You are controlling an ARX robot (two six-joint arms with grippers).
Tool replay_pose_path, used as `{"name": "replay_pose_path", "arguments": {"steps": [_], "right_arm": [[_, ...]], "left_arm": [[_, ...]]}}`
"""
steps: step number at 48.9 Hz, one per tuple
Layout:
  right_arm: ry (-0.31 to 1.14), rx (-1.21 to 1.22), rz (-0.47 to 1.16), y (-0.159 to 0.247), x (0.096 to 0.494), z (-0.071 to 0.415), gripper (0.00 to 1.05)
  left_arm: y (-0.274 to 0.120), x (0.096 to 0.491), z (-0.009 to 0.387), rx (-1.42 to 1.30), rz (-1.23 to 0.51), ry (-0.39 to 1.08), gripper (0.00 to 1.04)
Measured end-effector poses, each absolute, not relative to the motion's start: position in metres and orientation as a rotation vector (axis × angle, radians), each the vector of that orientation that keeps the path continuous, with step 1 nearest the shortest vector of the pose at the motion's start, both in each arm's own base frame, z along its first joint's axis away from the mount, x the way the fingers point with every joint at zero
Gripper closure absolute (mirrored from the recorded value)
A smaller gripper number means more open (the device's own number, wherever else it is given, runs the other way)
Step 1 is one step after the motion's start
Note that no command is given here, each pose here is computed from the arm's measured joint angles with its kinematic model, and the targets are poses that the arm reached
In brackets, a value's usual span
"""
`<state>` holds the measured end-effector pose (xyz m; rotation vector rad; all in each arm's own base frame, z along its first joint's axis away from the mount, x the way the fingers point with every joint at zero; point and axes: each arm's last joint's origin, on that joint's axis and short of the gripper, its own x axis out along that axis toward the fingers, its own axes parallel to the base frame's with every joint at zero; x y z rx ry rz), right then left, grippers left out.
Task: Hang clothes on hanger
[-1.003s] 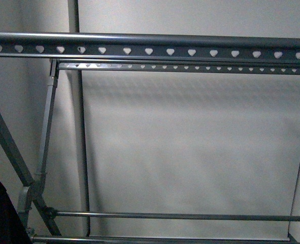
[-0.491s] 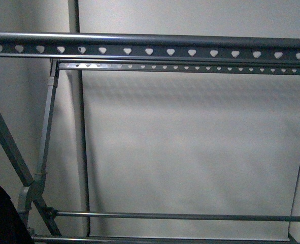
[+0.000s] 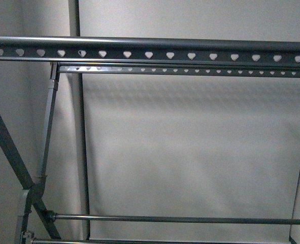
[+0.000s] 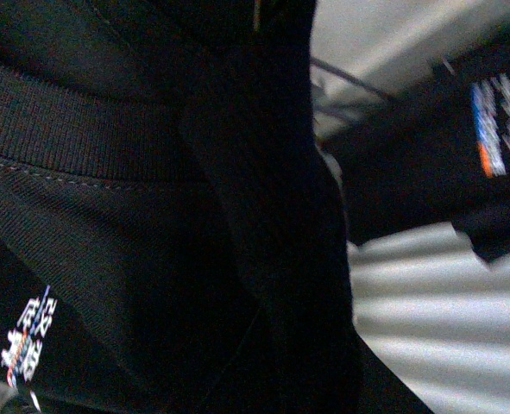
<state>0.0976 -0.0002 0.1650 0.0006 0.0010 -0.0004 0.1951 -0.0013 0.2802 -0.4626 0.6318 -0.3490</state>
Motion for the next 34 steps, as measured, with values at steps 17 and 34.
{"name": "replay_pose_path", "arguments": {"steps": [17,34], "right_arm": [[0.001,0.001,-0.001,0.0,0.098,0.165,0.07],[0.001,0.001,-0.001,0.0,0.098,0.165,0.07]], "left_arm": [[-0.007,0.253,0.299,0.504,-1.02,0.369,1.01],[-0.025,0.333,0.295,1.197,-0.974,-0.11,1.01]]}}
